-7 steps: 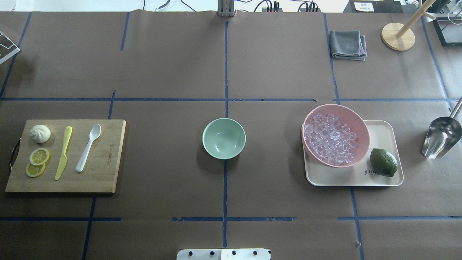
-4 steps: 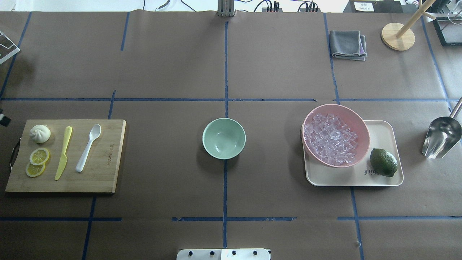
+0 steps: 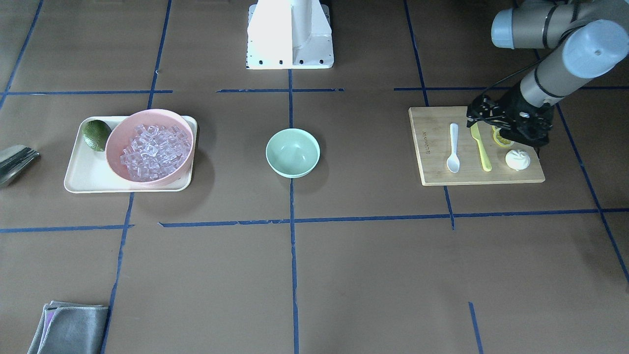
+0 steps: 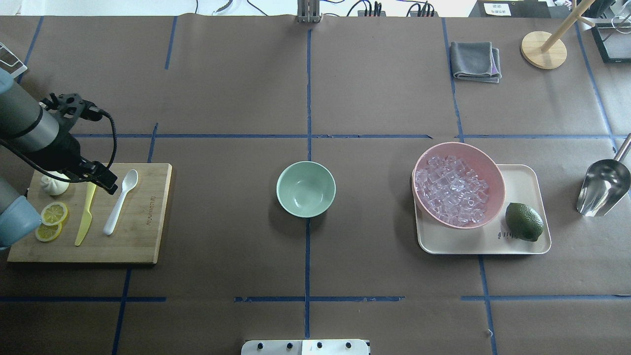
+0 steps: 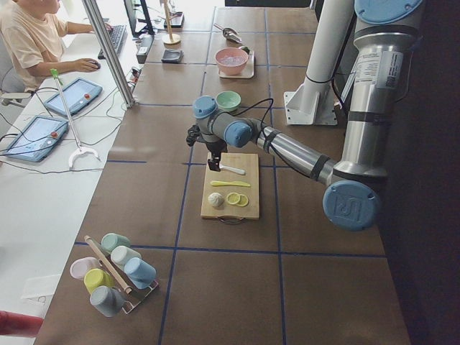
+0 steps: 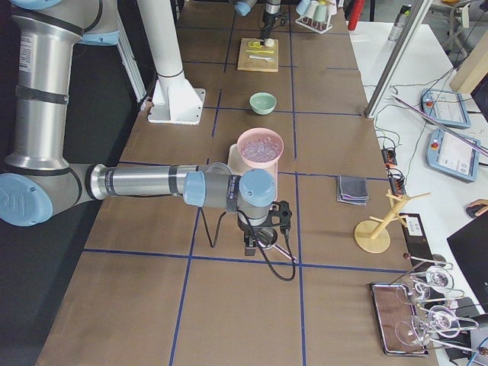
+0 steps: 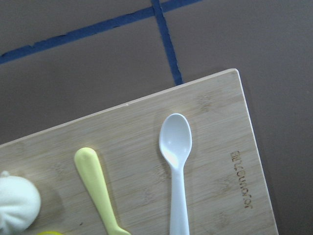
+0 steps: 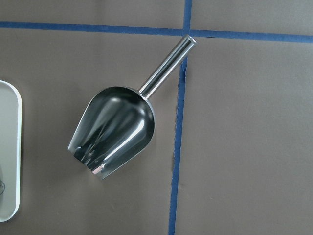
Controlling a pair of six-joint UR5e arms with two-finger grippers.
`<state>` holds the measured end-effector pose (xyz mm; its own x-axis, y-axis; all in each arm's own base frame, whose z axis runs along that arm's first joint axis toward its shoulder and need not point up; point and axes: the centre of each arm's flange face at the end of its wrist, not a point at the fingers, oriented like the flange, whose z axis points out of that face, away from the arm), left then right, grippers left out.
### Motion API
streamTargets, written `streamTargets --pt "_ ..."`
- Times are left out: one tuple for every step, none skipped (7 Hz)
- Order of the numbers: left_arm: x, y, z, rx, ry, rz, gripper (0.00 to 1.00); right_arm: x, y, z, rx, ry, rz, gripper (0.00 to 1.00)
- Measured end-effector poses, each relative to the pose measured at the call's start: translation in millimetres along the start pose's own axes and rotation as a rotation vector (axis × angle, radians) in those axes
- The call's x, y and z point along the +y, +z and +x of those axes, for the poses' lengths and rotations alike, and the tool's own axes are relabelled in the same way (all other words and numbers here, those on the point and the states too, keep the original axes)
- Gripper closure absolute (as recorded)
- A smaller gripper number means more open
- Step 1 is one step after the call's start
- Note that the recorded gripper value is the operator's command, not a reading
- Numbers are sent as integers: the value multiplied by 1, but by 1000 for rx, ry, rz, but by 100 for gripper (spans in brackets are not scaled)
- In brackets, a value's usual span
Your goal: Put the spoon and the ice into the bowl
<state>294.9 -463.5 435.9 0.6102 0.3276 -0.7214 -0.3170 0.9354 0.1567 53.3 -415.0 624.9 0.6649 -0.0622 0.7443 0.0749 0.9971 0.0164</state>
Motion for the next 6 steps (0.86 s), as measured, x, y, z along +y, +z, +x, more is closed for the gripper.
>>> streamTargets --pt "-6 16 3 -18 3 9 0 -1 0 -1 -4 -9 6 0" --pt "-10 32 0 -29 2 17 0 -2 0 -2 -5 -18 12 0" --pt "-11 46 -3 -39 6 22 1 -2 1 -3 -6 -22 14 0" --pt "-13 56 -4 -53 10 26 4 -2 1 -3 -7 -22 15 0" --pt "-14 60 -2 -58 15 28 9 -3 1 -3 -8 -23 14 1" --pt "-13 63 2 -58 21 26 12 -3 1 -3 -7 -23 15 1"
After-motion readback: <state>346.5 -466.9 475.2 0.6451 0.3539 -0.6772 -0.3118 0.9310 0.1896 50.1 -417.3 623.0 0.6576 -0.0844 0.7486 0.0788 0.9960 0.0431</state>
